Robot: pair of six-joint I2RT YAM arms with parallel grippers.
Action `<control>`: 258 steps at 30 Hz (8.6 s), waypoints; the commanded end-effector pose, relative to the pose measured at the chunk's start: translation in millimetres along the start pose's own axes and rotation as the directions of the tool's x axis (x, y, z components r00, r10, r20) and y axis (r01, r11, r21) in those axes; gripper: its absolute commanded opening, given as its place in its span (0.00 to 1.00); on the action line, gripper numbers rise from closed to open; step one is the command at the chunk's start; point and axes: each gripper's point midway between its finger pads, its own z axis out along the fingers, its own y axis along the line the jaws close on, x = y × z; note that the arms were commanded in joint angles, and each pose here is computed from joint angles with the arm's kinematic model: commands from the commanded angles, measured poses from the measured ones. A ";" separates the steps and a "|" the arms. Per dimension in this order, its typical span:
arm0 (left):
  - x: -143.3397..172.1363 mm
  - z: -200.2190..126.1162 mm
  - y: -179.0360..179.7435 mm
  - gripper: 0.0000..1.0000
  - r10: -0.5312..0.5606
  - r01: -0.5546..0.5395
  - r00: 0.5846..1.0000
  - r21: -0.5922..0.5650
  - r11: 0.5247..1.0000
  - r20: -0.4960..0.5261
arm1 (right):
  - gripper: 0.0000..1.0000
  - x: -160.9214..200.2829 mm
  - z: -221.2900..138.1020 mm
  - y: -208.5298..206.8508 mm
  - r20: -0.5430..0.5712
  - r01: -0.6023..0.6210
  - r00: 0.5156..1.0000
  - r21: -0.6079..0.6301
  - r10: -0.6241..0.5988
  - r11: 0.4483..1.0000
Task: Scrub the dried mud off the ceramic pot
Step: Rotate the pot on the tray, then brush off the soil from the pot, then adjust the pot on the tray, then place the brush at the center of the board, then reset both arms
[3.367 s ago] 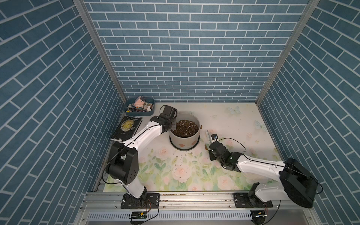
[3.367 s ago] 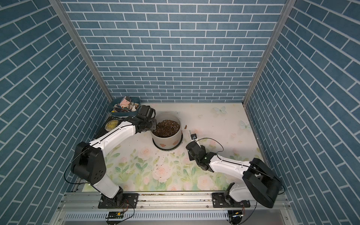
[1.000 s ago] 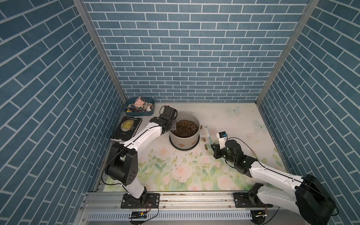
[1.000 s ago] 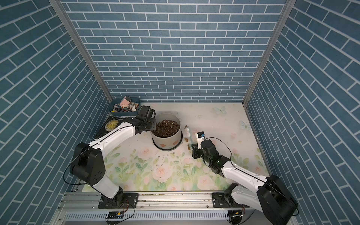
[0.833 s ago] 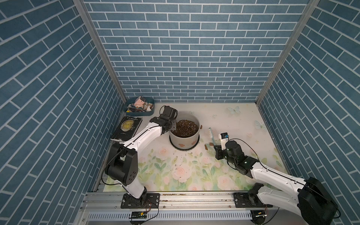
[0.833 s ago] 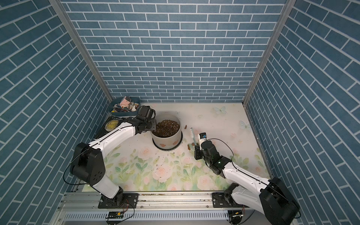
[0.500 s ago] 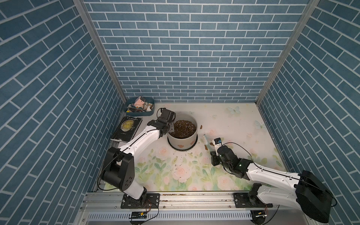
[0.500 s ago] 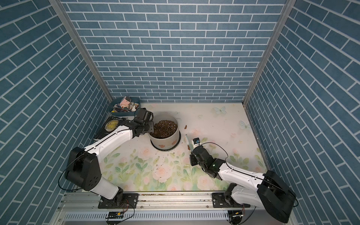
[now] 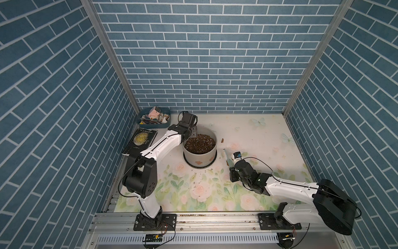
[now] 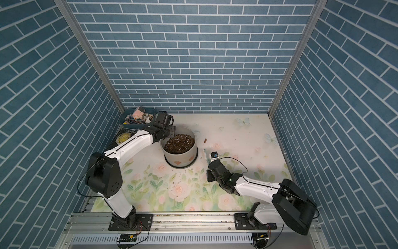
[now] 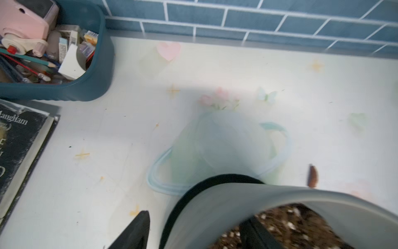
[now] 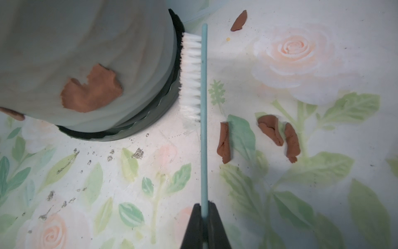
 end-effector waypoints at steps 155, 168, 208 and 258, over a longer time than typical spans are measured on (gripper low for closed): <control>45.0 -57.8 -9.8 0.07 0.073 -0.070 0.997 0.137 0.988 -0.015 | 0.00 -12.7 -11.2 -177.9 0.040 -0.443 0.895 0.211 0.445 0.871; 28.3 -84.1 -8.8 0.44 0.017 -0.042 0.992 0.196 0.980 0.125 | 0.00 -5.5 25.6 -169.6 -0.104 -0.387 0.908 0.168 0.406 0.907; -32.9 -229.3 123.9 1.00 -0.146 0.329 0.592 -0.072 0.941 0.792 | 1.00 -135.6 -128.4 -158.6 0.453 -0.328 0.876 0.314 0.163 0.891; 65.8 -47.4 185.4 1.00 0.029 0.172 0.694 -0.204 0.964 0.720 | 1.00 -105.9 -75.3 -267.5 0.594 -0.169 0.770 0.542 -0.233 0.824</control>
